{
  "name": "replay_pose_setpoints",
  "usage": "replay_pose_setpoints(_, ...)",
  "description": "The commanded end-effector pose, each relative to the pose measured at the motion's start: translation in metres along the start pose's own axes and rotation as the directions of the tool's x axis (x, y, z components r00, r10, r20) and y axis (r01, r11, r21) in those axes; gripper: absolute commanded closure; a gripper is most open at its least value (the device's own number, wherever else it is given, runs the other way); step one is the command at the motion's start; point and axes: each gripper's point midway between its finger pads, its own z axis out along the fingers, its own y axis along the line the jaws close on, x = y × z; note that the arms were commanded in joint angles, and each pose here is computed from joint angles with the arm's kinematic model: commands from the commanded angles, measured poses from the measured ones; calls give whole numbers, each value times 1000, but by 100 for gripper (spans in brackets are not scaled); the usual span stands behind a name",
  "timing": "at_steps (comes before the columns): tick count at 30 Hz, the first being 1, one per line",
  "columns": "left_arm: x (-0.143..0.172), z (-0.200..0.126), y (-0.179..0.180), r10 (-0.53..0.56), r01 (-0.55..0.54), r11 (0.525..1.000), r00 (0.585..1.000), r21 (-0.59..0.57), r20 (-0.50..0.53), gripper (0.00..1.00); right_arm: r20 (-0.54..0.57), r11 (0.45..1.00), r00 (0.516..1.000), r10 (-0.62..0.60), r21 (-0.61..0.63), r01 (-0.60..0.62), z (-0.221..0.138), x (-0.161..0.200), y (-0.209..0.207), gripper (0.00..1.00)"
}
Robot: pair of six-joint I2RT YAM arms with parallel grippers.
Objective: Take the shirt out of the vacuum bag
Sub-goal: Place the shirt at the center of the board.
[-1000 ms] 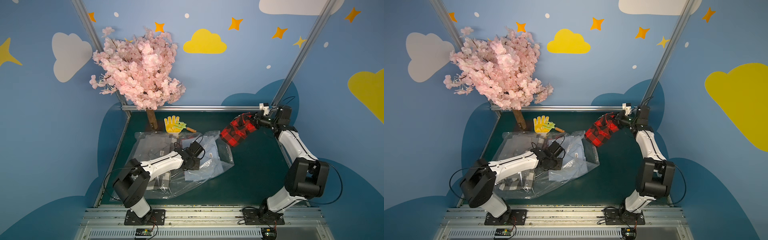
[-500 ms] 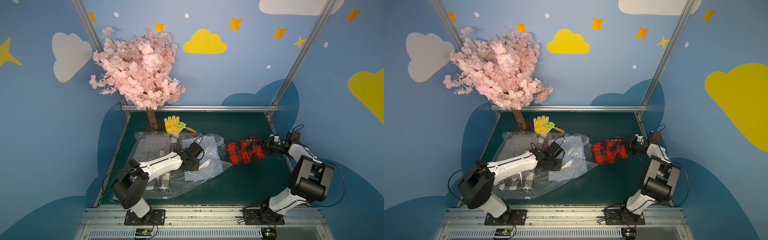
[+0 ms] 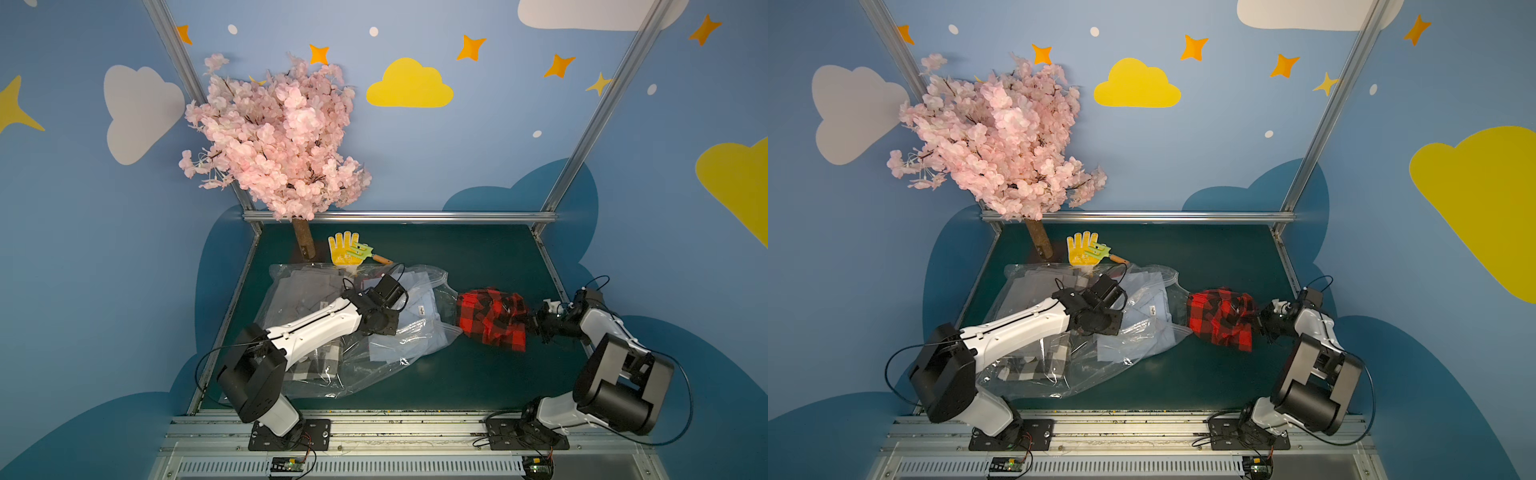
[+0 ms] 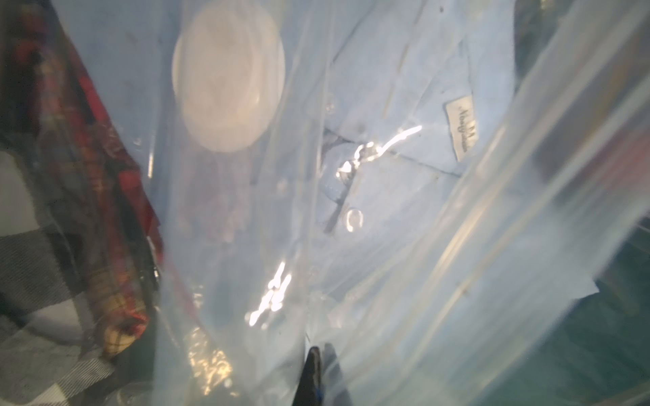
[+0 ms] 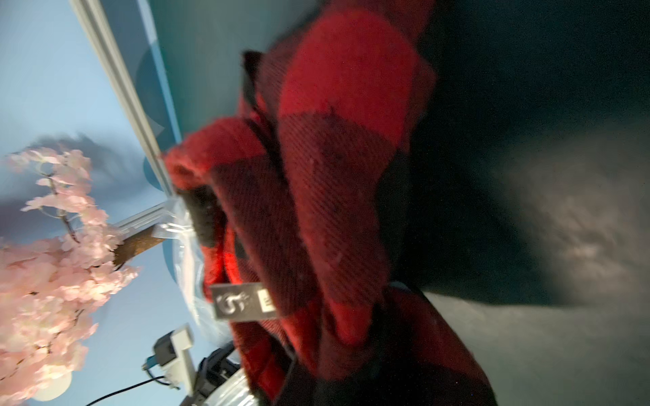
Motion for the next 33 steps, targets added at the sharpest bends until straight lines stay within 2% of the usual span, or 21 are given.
replay_pose_setpoints(1,-8,-24,13,-31,31,1000,999,7,27,94,-44,993,998,38,114,-33,4,37,-32,100)
replay_pose_setpoints(5,-23,-42,27,-39,40,999,995,-7,92,94,-40,983,998,45,179,-37,4,53,-44,100)
replay_pose_setpoints(6,-27,-45,31,-45,46,999,993,-11,105,93,-48,980,998,44,196,-34,5,56,-45,97)
replay_pose_setpoints(11,-30,-51,47,-73,76,997,991,-26,109,93,-106,977,993,49,212,-26,9,69,-43,65)
replay_pose_setpoints(16,-31,-53,51,-77,81,996,990,-27,114,93,6,974,999,-35,222,32,-24,62,-11,42)
replay_pose_setpoints(23,-22,-52,62,-78,85,994,993,-69,87,93,143,946,970,-196,289,148,-69,46,32,40)
replay_pose_setpoints(28,-20,-55,67,-85,93,993,992,-76,95,93,82,932,971,-227,307,192,-68,54,40,39)
replay_pose_setpoints(30,-20,-56,68,-84,92,993,992,-77,97,93,100,922,966,-239,336,193,-70,53,33,39)
replay_pose_setpoints(33,-21,-60,70,-84,94,992,990,-84,110,93,175,932,941,-289,274,235,-63,39,46,38)
